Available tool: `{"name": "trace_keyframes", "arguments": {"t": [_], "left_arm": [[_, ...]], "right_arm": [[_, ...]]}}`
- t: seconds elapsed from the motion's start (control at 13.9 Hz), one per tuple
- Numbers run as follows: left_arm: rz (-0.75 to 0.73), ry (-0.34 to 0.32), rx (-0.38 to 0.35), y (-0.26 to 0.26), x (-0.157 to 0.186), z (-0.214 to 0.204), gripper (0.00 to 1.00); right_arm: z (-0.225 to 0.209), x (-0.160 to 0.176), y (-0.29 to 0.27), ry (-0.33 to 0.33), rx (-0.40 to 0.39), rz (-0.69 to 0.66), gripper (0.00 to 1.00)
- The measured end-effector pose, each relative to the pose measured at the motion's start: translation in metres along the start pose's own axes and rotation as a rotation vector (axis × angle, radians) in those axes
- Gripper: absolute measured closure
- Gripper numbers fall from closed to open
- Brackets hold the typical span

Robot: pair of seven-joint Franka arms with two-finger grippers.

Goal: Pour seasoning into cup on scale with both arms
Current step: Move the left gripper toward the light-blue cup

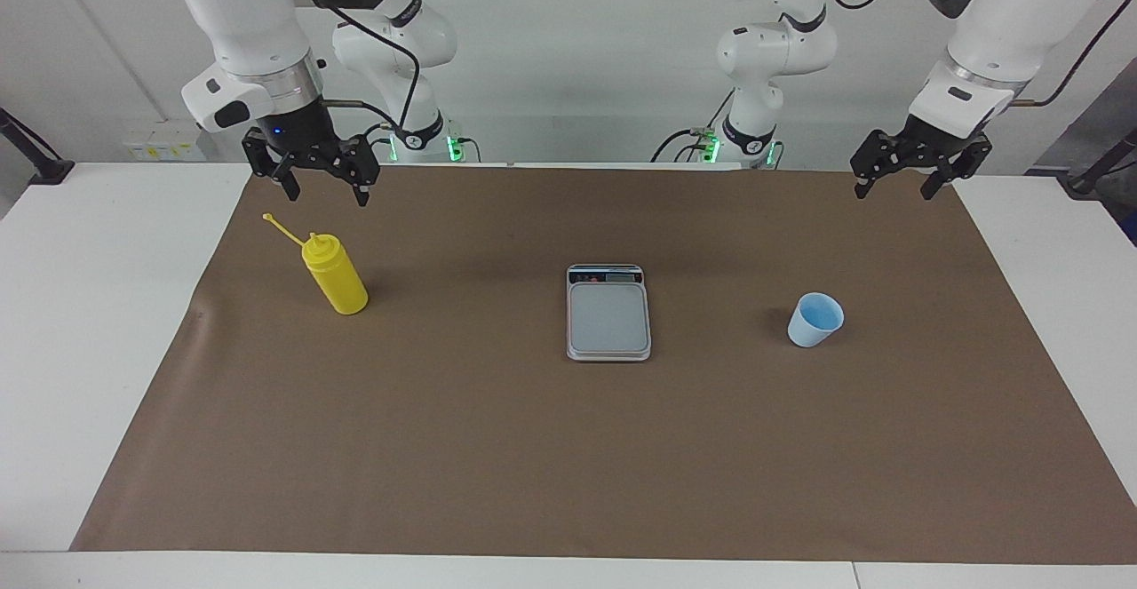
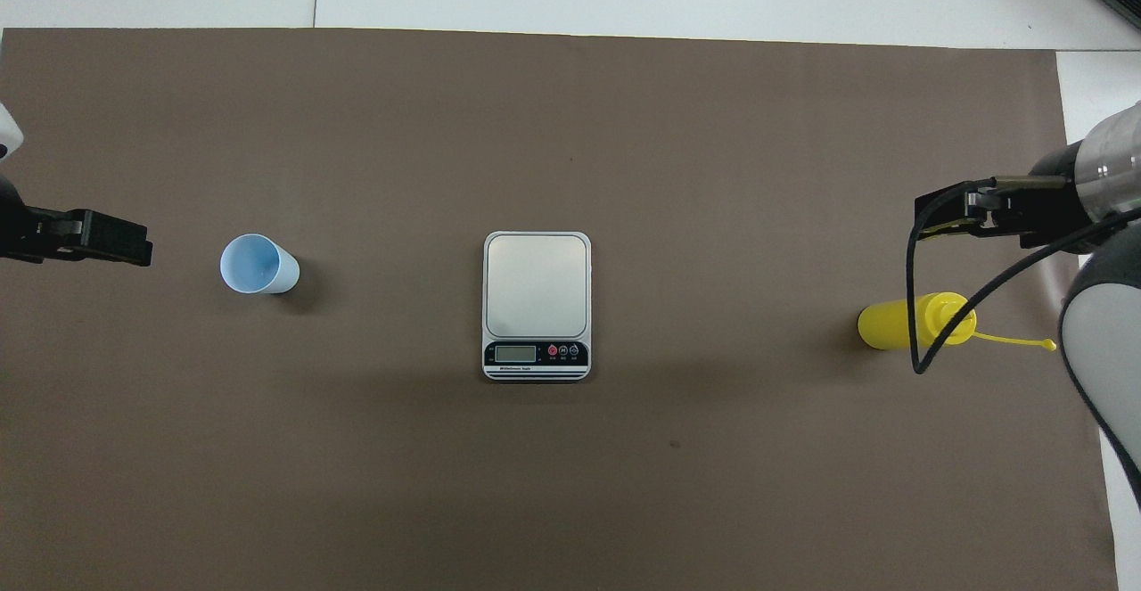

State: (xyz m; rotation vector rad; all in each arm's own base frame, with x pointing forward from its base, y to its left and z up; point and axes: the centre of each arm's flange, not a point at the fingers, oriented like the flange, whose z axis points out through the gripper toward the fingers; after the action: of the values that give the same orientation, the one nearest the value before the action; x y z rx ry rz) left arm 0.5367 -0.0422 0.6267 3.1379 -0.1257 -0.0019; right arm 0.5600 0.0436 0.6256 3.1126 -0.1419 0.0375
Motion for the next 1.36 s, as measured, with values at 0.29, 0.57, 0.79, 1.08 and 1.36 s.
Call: {"name": "trace_keyframes", "arguments": {"t": [0.29,0.57,0.79,1.08,1.36], "left_arm": [[-0.003,-0.002,0.0,-0.002,0.0,0.0,0.0],[-0.003,-0.001,0.0,-0.002,0.0,0.003,0.0],[-0.003,-0.003,-0.008,-0.001,0.001,0.005,0.0],[-0.006,0.004,-0.015,0.0,0.003,0.016,0.0],[-0.038,0.011,-0.015,-0.015,0.009,0.058,0.0]], "right_arm": [[0.0,0.0,0.0,0.0,0.0,0.0,0.0],[0.0,0.0,0.0,0.0,0.0,0.0,0.0],[0.0,0.0,0.0,0.0,0.0,0.0,0.0],[0.0,0.0,0.0,0.0,0.0,0.0,0.0],[0.0,0.0,0.0,0.0,0.0,0.0,0.0]]}}
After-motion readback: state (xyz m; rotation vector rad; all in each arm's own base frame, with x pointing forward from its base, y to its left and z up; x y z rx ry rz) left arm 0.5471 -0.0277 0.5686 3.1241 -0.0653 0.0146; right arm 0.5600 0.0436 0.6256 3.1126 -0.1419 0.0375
